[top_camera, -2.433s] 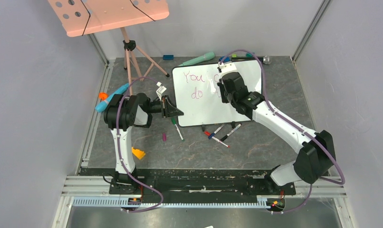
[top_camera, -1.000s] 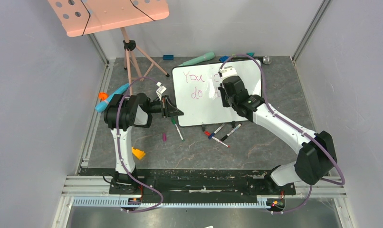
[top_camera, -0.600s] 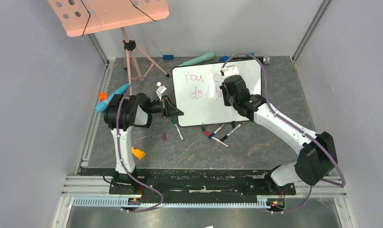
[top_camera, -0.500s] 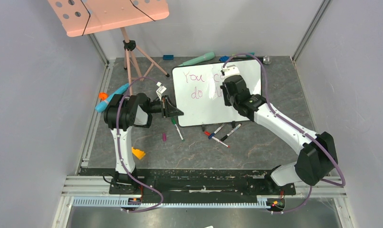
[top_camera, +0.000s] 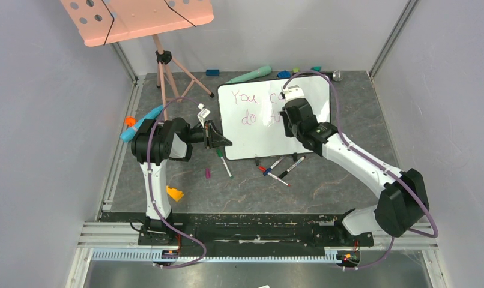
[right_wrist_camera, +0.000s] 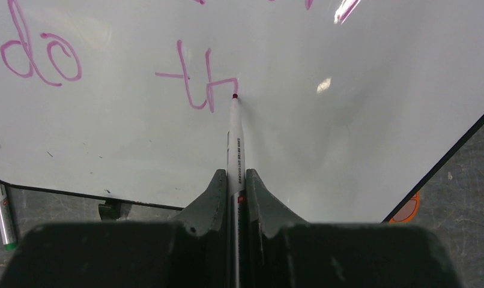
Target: Write a sentence on the whiteboard
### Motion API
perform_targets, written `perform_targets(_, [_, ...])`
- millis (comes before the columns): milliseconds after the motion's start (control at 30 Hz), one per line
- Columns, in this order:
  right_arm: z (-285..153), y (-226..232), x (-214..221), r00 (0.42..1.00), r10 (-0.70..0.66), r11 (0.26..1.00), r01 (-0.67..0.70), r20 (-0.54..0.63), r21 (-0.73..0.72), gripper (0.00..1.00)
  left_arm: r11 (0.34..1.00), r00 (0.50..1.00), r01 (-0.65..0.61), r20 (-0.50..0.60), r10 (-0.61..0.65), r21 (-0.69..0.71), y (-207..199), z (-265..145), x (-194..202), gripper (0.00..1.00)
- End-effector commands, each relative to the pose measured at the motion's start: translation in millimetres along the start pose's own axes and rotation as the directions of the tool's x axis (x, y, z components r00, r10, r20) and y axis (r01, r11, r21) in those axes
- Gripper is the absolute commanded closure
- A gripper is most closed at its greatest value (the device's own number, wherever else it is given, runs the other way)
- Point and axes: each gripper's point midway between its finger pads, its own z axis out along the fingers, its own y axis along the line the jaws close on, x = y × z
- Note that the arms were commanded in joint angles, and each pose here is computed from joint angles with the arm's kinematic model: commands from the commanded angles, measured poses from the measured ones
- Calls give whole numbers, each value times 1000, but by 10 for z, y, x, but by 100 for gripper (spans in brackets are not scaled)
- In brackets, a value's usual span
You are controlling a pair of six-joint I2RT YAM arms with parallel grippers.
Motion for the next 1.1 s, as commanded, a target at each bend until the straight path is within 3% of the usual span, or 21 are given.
perform_targets(0, [35,-29,234,999,12,1000,-12,-46,-6,100,989,989,-148,9,148,15,33,8,-67,98])
perform_targets(167, [25,-19,323,998,13,1000,-14,-57,-16,100,989,989,-150,10,149,13,37,9,-71,98])
perform_targets(567, [-337,-85,-245,994,53,998,-50,95,-43,100,990,990,-143,11,143,12,44,11,-73,98])
perform_targets(1067, [-155,-187,-428,992,57,998,-60,110,31,100,990,990,-141,7,141,17,39,9,-61,98])
